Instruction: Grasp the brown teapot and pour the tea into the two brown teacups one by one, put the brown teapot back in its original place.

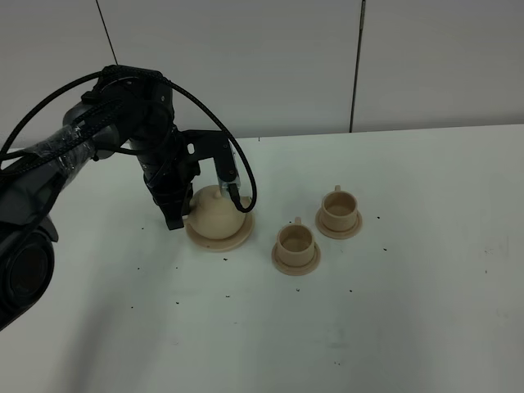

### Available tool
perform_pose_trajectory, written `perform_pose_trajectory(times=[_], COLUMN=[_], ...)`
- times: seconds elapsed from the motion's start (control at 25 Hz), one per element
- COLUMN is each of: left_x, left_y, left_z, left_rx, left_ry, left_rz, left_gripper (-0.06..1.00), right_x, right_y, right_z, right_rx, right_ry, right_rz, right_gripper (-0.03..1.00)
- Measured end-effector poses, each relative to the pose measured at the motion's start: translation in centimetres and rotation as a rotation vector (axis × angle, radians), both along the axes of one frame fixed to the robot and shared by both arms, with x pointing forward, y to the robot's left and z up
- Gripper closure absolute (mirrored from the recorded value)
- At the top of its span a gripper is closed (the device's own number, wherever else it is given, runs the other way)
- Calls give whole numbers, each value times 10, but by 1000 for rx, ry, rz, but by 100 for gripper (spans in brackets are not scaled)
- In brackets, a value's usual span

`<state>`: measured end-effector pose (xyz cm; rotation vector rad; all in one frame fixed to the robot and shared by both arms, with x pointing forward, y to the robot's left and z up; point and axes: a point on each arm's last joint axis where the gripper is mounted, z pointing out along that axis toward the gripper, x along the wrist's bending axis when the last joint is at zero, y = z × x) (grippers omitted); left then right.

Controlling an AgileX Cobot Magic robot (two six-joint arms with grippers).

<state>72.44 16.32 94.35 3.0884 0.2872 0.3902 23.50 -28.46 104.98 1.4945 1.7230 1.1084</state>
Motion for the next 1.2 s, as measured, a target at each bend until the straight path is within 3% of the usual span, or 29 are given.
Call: perform_pose_trajectory(times=[0.84,1.2], left_x=[3,2], left_y=[9,5], left_z=[2,26], left_rx=[-74,-147], left_ry=[10,-55], left_rz=[45,48], left_gripper=[78,78], right_x=[0,0], right_y=[0,0], right_z=[0,0], right_rx=[0,0], right_ry=[0,0], right_rz=[0,0], right_gripper=[72,72])
